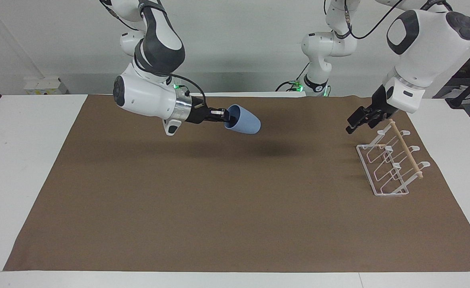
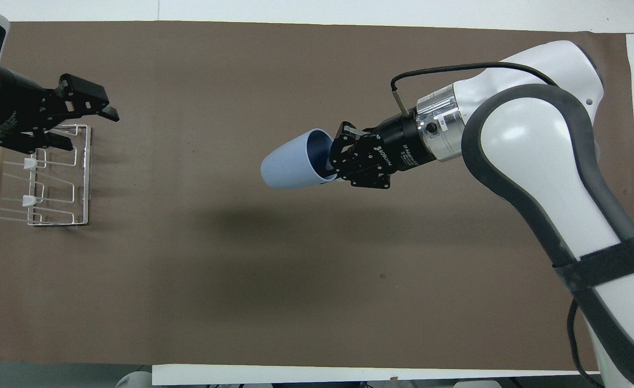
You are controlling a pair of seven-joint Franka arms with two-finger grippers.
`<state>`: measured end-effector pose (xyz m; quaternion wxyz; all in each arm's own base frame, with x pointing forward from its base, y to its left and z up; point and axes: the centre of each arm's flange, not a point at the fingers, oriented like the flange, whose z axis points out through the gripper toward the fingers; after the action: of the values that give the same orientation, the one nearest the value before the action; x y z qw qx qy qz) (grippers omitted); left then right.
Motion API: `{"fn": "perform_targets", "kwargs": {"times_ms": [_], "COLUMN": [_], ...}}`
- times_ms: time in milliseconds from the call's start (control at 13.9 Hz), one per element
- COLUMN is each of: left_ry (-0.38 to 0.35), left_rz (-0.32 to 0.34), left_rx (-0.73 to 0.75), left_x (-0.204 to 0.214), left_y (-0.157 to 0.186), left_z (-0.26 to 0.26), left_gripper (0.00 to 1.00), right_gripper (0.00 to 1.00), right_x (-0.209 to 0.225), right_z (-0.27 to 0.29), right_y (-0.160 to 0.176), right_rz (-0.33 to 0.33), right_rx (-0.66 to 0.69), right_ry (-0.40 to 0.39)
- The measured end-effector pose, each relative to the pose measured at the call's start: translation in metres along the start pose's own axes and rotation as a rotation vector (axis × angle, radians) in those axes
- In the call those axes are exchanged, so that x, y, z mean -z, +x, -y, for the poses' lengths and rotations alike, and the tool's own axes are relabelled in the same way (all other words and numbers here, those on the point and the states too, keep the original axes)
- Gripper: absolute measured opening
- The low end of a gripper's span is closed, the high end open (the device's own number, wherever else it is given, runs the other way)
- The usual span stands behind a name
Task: Hang cup on cup holder
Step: 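Lift the blue cup with the right gripper toward the left gripper, then grasp the cup base with the left gripper while the right gripper holds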
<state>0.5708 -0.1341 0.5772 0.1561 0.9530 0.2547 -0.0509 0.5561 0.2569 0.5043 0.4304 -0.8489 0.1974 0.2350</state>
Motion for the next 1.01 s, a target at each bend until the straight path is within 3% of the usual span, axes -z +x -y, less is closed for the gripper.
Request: {"fn": "perform_targets", "kwargs": {"times_ms": [216, 433, 722, 1010], "left_ry": [-0.085, -0.108, -0.098, -0.049], "left_rz": [0.08, 0.177, 0.278, 0.311], "left_rx": [0.328, 0.581, 0.711, 0.799], "left_x": [-0.016, -0.035, -0.055, -0.073], "left_y": [-0.018, -0.059, -0.095, -0.114], "left_z": [-0.031, -0.072, -0.097, -0.104], "left_gripper": [1.0, 1.0, 1.0, 1.0], "right_gripper": [0.05, 0.05, 0.05, 0.05], "right_x": [-0.019, -0.048, -0.046, -0.044], "right_z": [0.011, 0.015, 0.014, 0.013], "right_y": [-0.002, -0.011, -0.009, -0.008], "right_rz": [-0.064, -0.079, -0.083, -0.085], "right_rx": [-0.036, -0.055, -0.064, -0.066], "right_ry": [0.042, 0.035, 0.038, 0.039]}}
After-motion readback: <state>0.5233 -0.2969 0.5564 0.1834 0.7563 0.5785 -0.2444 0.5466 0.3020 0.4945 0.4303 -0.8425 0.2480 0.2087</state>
